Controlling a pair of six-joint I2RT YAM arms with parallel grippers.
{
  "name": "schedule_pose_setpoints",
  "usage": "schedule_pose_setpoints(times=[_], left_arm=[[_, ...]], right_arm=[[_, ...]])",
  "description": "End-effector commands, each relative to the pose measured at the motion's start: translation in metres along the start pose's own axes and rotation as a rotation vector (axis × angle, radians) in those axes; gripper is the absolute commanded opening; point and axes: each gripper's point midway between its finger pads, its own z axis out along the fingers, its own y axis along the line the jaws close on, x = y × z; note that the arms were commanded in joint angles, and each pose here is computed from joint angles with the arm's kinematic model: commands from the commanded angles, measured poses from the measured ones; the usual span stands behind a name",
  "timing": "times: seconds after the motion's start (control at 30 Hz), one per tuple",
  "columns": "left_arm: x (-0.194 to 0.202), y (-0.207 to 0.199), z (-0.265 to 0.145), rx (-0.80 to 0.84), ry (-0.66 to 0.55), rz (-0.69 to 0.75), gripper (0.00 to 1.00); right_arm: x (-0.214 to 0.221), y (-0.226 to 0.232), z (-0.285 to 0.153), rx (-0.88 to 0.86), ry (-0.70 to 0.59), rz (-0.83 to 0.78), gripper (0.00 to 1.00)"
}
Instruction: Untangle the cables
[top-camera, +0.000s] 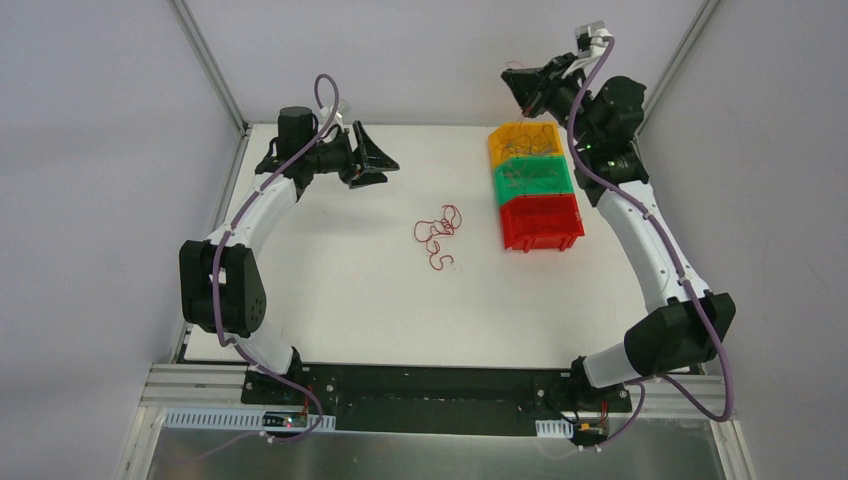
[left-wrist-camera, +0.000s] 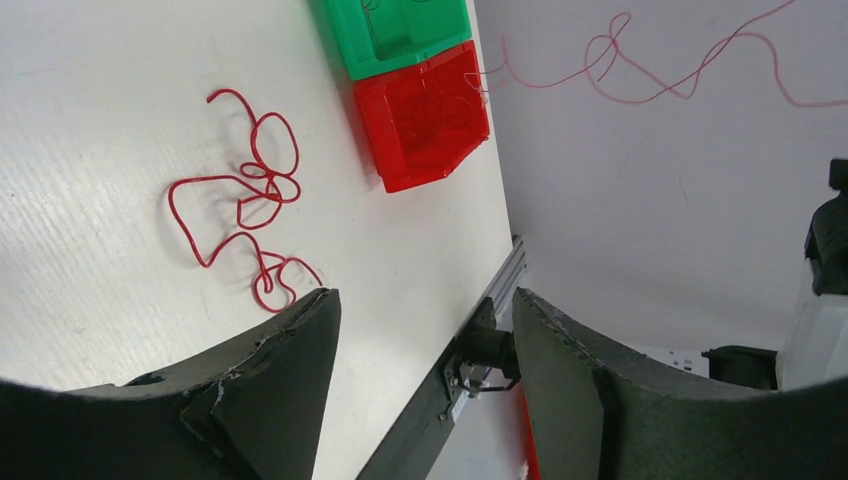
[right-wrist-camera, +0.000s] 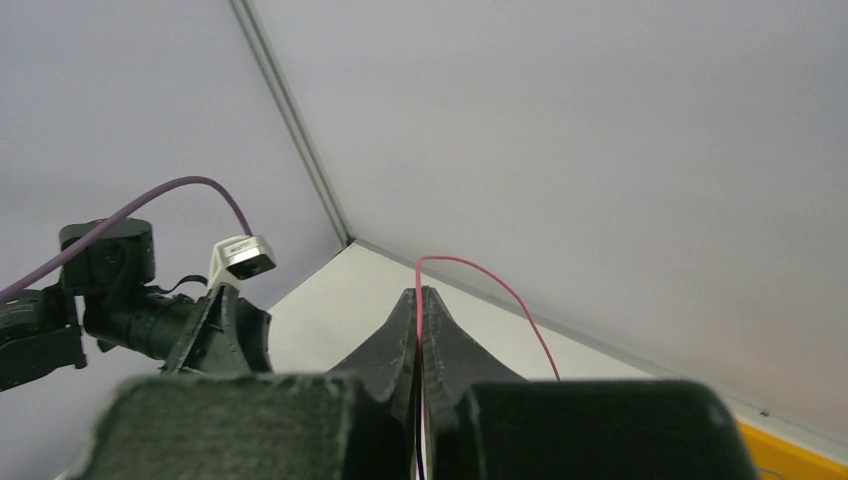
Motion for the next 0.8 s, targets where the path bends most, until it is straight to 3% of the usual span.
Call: schedule_pose_setpoints(times=[0.0, 0.27, 0.77], left_arm=[[0.006, -0.013, -0.007, 0.038, 0.013, 0.086, 0.65], [0.009, -0.013, -0.006, 0.053, 0.028, 0.112, 0.66], [0.008, -0.007, -0.002, 0.051, 0.040, 0.099, 0.66]], right_arm=[[-0.028, -0.019, -0.001, -0.020, -0.041, -0.094, 0.00], [-0.024, -0.077, -0.003, 0.001, -0.002, -0.121, 0.00], [0.007, -0.122, 0.014, -0.022, 0.071, -0.076, 0.00]])
